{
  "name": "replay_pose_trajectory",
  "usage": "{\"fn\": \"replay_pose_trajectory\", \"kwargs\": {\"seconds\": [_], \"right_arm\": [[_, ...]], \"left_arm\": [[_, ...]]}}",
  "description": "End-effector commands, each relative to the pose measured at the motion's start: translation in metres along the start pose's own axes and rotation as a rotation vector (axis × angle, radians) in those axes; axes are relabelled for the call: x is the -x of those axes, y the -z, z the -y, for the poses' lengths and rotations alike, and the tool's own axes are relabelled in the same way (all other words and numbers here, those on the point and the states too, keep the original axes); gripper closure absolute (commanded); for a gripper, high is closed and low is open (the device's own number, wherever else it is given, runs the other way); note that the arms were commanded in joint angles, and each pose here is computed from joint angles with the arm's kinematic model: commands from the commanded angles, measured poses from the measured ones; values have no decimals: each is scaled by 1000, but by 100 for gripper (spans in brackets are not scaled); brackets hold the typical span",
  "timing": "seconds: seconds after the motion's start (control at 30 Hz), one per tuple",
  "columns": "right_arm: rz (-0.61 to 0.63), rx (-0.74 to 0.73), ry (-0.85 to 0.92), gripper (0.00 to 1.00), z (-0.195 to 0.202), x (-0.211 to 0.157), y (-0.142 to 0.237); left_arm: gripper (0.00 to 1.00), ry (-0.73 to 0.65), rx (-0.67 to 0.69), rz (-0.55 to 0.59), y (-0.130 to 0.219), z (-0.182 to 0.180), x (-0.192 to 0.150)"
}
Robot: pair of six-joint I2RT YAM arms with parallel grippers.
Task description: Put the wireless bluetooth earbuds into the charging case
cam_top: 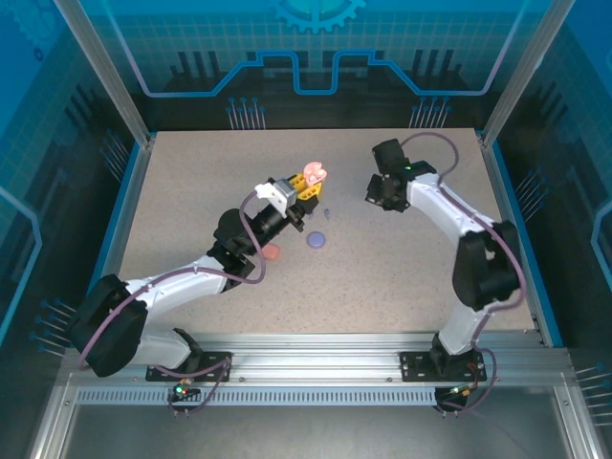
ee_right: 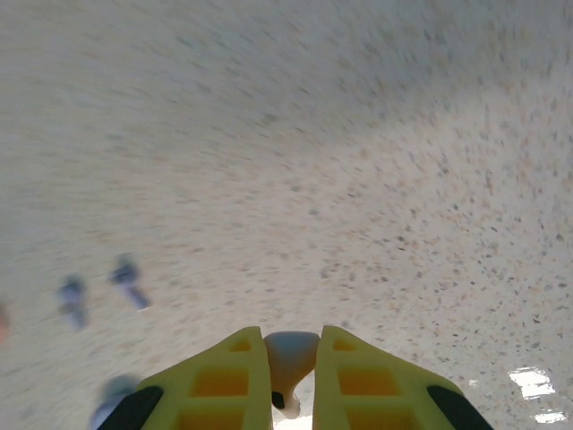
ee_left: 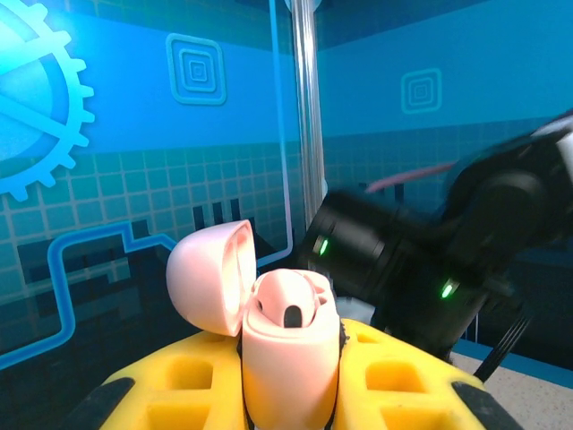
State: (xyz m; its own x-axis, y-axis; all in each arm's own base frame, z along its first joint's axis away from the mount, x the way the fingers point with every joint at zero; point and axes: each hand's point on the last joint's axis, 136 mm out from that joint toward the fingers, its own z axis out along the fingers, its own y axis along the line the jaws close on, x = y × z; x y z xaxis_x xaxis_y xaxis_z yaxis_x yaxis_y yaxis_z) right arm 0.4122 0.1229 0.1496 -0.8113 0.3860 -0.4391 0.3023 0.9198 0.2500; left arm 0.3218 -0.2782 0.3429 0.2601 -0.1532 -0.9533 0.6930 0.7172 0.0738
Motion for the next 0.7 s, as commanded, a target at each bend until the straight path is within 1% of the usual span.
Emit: {"fn": "replay_pose_trajectory", "kwargs": {"seconds": [0.0,0.17,0.33,0.4,0.53,0.67], "right_arm": [[129,146,108,87,-28,15,51],[261,358,243,86,-63,18,137],[400,487,381,86,-84,11,221],[440,526,414,86,-88,8,246],[483,605,478,85,-96,-3,281],[457,671,529,85,-106,-17,287]], "left_arm": [[100,1,-35,68,0,4,32],[100,-1,-70,67,1,10,38],[100,1,-121,59,2,20,38],[100,-2,-141,48,1,23,36],[100,-10,-169,31,0,28,32],[100,-10,-184,30,-2,31,31]]}}
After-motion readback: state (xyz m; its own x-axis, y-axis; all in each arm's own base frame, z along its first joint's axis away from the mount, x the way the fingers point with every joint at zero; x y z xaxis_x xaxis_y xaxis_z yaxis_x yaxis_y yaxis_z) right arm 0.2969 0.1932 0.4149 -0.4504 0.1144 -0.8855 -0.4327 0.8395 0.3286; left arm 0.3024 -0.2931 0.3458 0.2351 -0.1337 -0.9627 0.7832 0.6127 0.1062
